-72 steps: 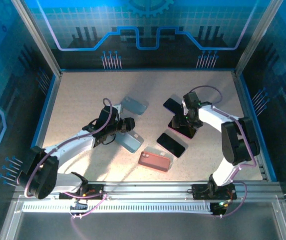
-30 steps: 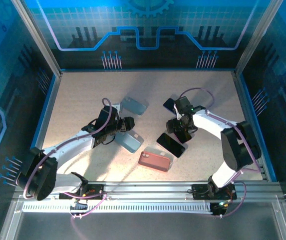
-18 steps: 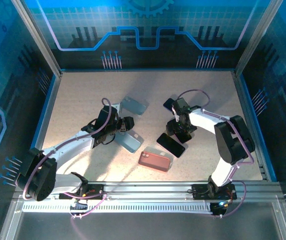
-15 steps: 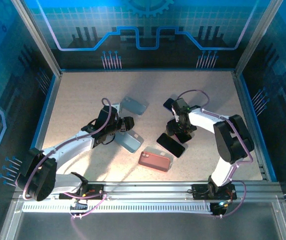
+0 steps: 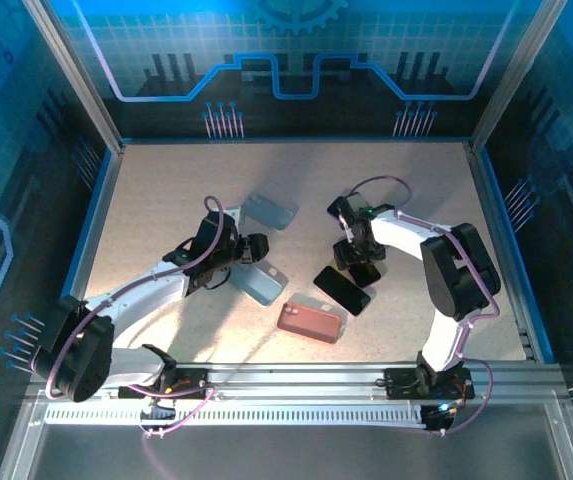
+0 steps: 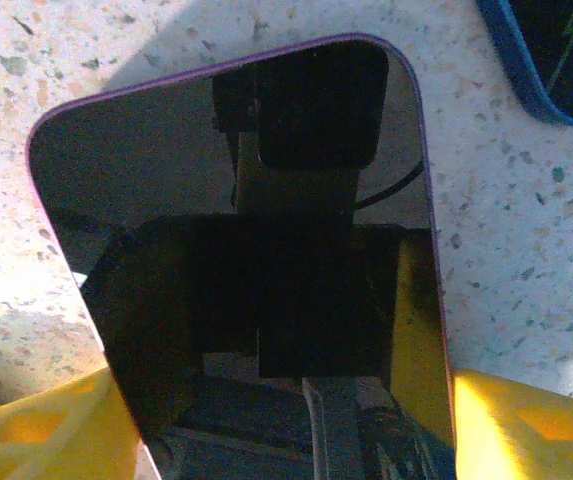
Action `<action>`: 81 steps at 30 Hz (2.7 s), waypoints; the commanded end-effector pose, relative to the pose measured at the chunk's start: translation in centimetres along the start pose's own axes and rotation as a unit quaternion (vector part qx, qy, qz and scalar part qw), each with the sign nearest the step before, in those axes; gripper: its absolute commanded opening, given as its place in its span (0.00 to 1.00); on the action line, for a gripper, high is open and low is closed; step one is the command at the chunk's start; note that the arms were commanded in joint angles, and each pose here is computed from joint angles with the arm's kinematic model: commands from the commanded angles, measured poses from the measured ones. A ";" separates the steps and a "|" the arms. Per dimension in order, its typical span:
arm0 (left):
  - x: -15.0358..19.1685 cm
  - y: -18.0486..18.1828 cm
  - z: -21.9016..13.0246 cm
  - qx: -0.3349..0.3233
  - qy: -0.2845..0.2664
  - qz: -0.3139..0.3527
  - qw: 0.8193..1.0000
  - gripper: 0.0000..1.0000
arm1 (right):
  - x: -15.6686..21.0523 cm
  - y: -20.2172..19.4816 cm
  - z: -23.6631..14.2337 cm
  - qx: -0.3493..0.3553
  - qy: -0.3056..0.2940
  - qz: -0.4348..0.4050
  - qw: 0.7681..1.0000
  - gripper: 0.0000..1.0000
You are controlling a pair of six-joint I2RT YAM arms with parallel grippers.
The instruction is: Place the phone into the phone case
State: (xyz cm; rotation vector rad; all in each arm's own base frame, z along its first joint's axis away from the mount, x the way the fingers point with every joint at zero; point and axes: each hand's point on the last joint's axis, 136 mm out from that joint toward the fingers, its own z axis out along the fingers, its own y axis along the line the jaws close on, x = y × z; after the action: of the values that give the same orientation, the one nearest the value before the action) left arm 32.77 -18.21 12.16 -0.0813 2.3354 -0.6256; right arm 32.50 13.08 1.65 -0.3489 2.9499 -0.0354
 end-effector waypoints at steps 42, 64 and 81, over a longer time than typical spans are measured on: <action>1.1 -11.8 10.1 0.218 0.102 -0.074 0.968 0.59 | -2.9 5.6 -7.3 -0.098 -0.075 -0.052 0.991 0.71; 2.3 -13.7 11.1 0.239 0.121 -0.070 0.961 0.47 | -3.6 7.0 -8.5 -0.129 -0.088 -0.048 0.987 0.71; 2.6 -14.2 11.1 0.247 0.123 -0.070 0.958 0.34 | -4.1 7.6 -9.0 -0.143 -0.091 -0.048 0.984 0.70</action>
State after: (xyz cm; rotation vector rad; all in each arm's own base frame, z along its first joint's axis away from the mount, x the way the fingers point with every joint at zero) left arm 37.58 -33.88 9.38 -0.0126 2.3506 -1.2639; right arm 31.92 19.21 8.74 -0.5083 2.8305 0.2898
